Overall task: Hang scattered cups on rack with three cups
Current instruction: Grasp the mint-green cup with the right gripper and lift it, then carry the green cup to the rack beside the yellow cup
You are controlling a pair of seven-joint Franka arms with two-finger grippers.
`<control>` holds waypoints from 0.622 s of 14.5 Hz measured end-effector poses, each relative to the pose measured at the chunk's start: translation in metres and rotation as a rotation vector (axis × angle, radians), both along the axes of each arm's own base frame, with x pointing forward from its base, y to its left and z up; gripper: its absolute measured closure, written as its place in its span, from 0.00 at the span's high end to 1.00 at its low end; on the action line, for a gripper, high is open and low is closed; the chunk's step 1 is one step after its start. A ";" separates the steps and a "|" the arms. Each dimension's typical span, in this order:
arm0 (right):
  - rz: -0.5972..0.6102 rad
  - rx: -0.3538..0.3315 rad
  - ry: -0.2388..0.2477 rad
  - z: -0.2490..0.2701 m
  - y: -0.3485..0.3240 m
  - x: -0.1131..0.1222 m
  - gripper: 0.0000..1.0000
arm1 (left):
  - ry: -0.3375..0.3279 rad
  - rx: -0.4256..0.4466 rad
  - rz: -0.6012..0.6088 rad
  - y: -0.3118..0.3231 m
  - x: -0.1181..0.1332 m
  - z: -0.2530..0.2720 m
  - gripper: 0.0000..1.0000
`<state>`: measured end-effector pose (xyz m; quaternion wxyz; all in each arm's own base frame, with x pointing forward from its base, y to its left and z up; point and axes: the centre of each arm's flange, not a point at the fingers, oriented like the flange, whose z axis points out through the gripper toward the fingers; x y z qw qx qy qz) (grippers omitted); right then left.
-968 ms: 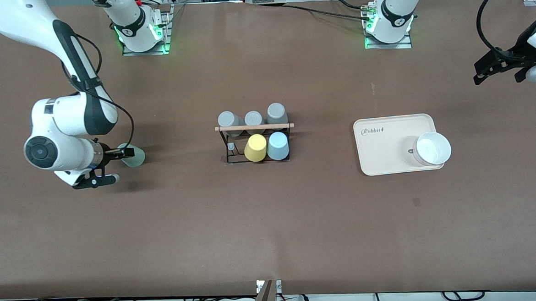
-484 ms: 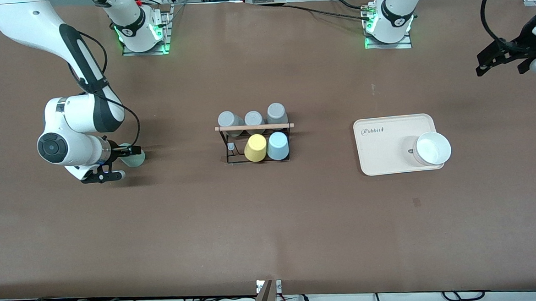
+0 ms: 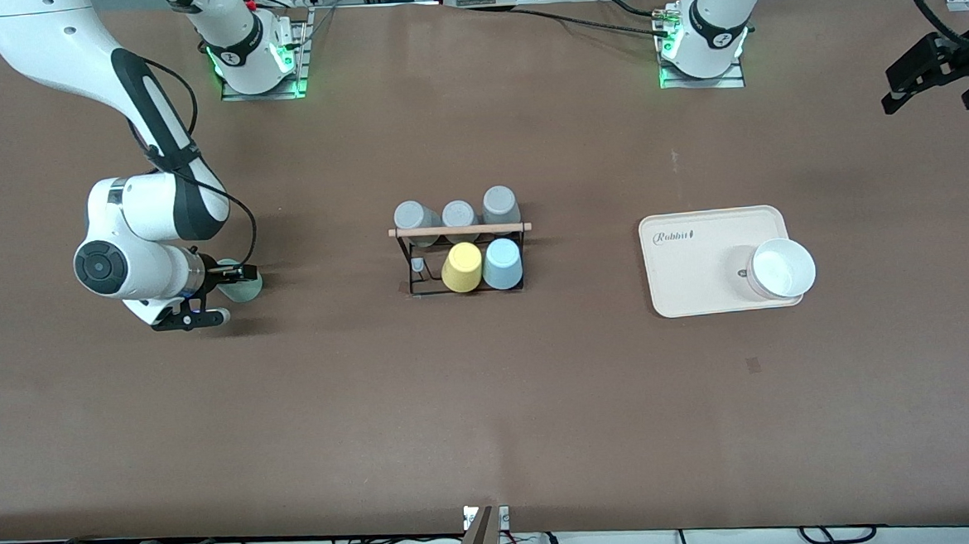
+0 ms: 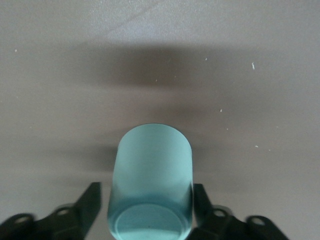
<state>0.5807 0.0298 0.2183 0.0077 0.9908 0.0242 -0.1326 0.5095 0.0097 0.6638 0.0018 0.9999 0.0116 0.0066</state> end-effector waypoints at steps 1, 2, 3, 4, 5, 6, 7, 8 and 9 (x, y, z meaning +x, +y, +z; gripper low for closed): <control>0.000 0.000 0.008 0.004 0.000 0.000 0.66 | 0.001 -0.002 0.010 0.000 0.005 -0.002 1.00; 0.002 0.000 0.012 0.012 0.001 0.002 0.66 | 0.003 -0.002 0.014 0.000 0.011 -0.003 1.00; 0.005 0.000 0.012 0.025 0.003 0.006 0.66 | 0.007 -0.003 0.014 0.000 0.016 -0.006 1.00; 0.009 0.001 0.006 0.043 0.007 0.014 0.66 | 0.013 -0.003 0.013 0.001 0.019 -0.009 1.00; 0.017 0.007 -0.006 0.065 0.015 0.024 0.66 | 0.020 -0.003 0.012 0.001 0.021 -0.011 1.00; 0.025 0.016 -0.027 0.091 0.029 0.034 0.66 | 0.026 -0.003 0.012 0.001 0.021 -0.013 1.00; 0.021 0.021 -0.048 0.116 0.048 0.044 0.66 | 0.029 -0.004 0.012 0.001 0.021 -0.014 1.00; 0.009 0.017 -0.063 0.137 0.073 0.050 0.66 | 0.030 -0.004 0.012 0.001 0.021 -0.013 1.00; -0.012 0.008 -0.069 0.155 0.102 0.052 0.66 | 0.029 -0.004 0.012 0.001 0.021 -0.013 1.00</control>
